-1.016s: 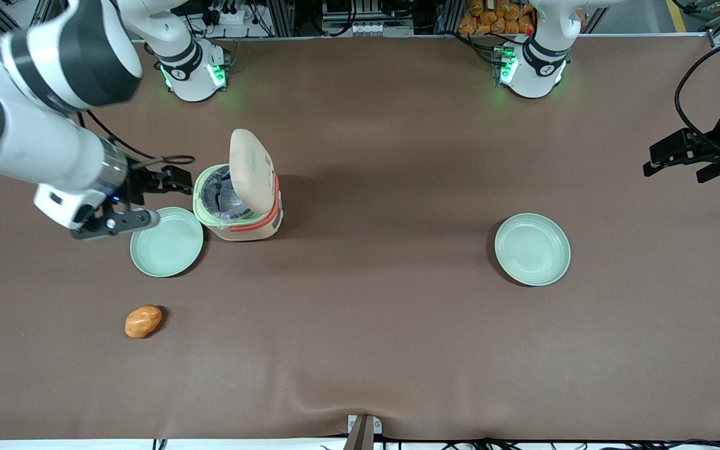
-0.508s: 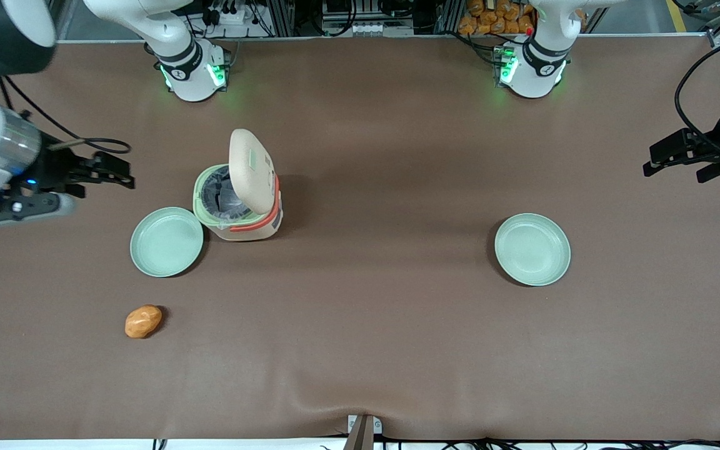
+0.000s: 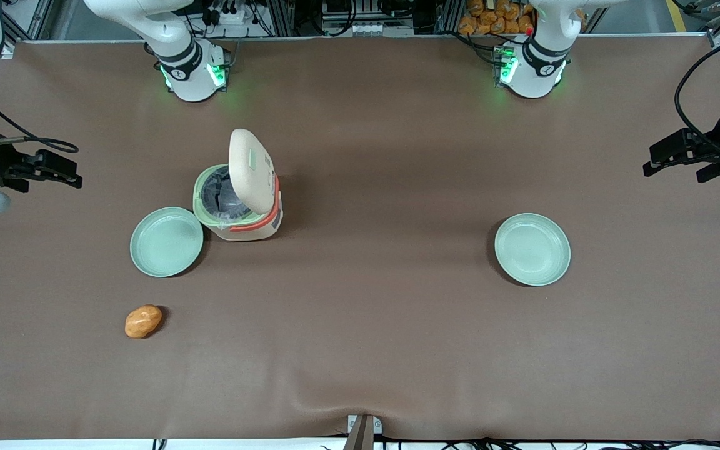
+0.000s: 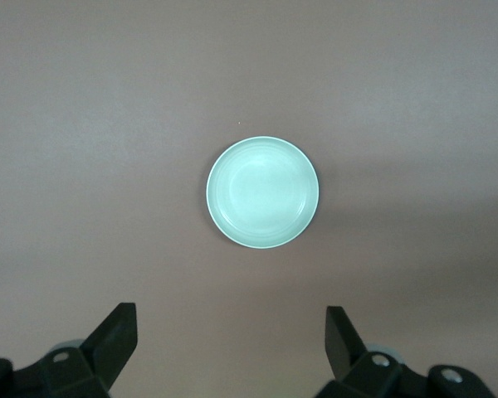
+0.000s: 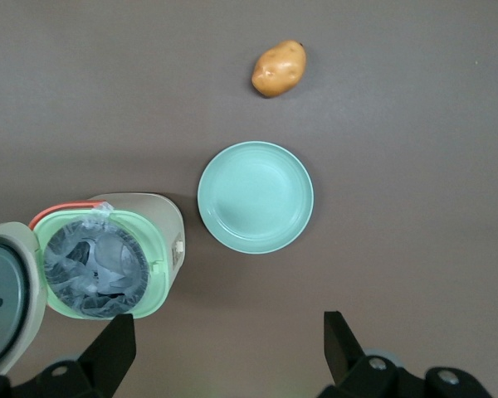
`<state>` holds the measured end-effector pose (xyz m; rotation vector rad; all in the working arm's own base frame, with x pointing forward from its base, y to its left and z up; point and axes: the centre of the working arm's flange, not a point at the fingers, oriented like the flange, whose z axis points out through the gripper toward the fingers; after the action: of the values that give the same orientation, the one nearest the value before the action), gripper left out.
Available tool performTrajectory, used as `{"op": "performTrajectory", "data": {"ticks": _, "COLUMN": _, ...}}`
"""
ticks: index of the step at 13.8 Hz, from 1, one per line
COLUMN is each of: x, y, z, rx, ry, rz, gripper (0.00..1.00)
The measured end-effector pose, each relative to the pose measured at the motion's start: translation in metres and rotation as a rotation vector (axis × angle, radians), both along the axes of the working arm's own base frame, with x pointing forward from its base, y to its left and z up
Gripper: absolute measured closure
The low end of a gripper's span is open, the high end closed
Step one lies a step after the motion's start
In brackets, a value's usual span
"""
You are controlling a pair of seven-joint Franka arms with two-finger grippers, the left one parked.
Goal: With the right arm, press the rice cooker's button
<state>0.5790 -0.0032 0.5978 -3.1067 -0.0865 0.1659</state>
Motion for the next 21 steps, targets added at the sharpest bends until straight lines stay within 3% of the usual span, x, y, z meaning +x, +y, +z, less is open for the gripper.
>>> {"op": "performTrajectory", "data": {"ticks": 7, "x": -0.002, "y": -0.034, "z": -0.002, "rx": 0.003, "ry": 0.005, "rz": -0.007, "gripper": 0.00}}
{"op": "performTrajectory", "data": {"ticks": 21, "x": -0.002, "y": -0.034, "z": -0.006, "rx": 0.003, "ry": 0.013, "rz": -0.008, "gripper": 0.00}}
